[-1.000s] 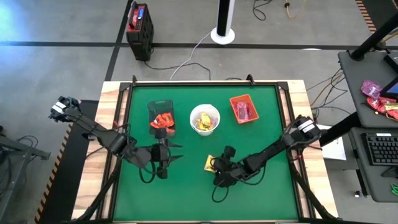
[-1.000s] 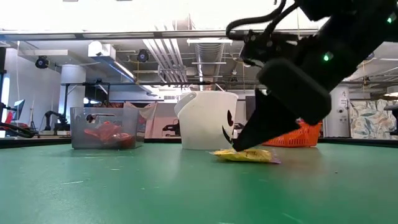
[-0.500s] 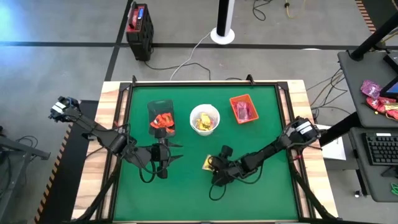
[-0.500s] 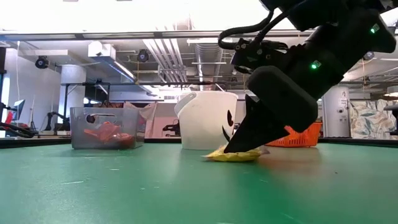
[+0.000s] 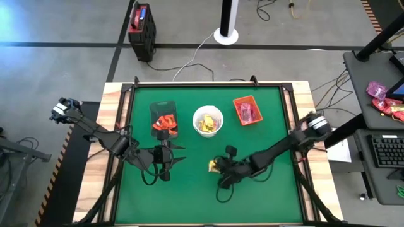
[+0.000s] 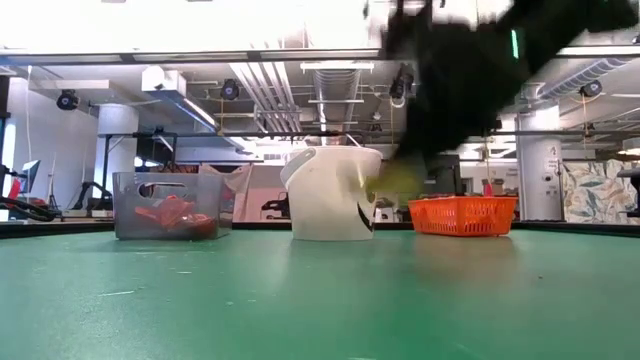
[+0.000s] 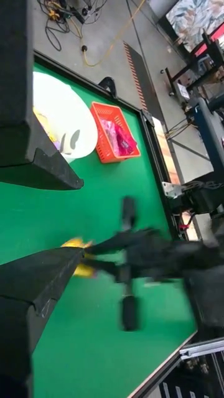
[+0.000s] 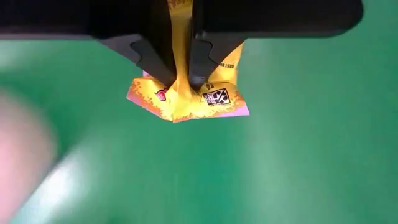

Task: Sort candy by brand, put in halloween buckets
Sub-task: Put the yellow candy into the white bucket

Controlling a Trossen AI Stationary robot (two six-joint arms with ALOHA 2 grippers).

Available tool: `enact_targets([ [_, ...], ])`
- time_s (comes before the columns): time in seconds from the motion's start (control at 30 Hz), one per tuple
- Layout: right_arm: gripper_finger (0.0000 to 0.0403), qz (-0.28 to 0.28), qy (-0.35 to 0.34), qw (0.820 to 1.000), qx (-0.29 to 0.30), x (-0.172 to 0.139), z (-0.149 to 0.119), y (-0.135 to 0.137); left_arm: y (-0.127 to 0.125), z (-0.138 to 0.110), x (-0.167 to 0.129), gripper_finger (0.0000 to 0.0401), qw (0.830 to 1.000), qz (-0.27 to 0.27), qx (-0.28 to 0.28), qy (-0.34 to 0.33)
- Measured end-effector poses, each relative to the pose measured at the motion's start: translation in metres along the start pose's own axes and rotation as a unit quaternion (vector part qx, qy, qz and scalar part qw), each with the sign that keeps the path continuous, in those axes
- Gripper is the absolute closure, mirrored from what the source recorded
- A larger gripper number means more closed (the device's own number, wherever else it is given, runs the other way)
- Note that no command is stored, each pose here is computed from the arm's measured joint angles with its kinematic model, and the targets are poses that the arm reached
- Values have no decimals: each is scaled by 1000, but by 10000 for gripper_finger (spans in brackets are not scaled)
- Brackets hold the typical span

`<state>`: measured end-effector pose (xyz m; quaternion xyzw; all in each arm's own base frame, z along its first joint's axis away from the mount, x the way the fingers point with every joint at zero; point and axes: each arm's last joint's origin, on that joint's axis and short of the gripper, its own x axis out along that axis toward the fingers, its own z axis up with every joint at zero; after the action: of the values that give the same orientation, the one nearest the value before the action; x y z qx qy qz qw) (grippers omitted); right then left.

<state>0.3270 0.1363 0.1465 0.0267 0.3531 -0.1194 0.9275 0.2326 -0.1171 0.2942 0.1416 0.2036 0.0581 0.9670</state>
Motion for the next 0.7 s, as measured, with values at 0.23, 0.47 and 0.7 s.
enact_targets([
  [0.23,384,-59,-167,982,69,-53,72,-46,0,1,0,258,1000,0,-2,-4],
  [0.47,378,-139,-200,959,144,-49,99,-111,0,1,0,258,1000,6,-3,-6],
  [0.7,308,-118,-185,961,169,-38,104,-140,0,1,0,258,1000,7,-1,-4],
])
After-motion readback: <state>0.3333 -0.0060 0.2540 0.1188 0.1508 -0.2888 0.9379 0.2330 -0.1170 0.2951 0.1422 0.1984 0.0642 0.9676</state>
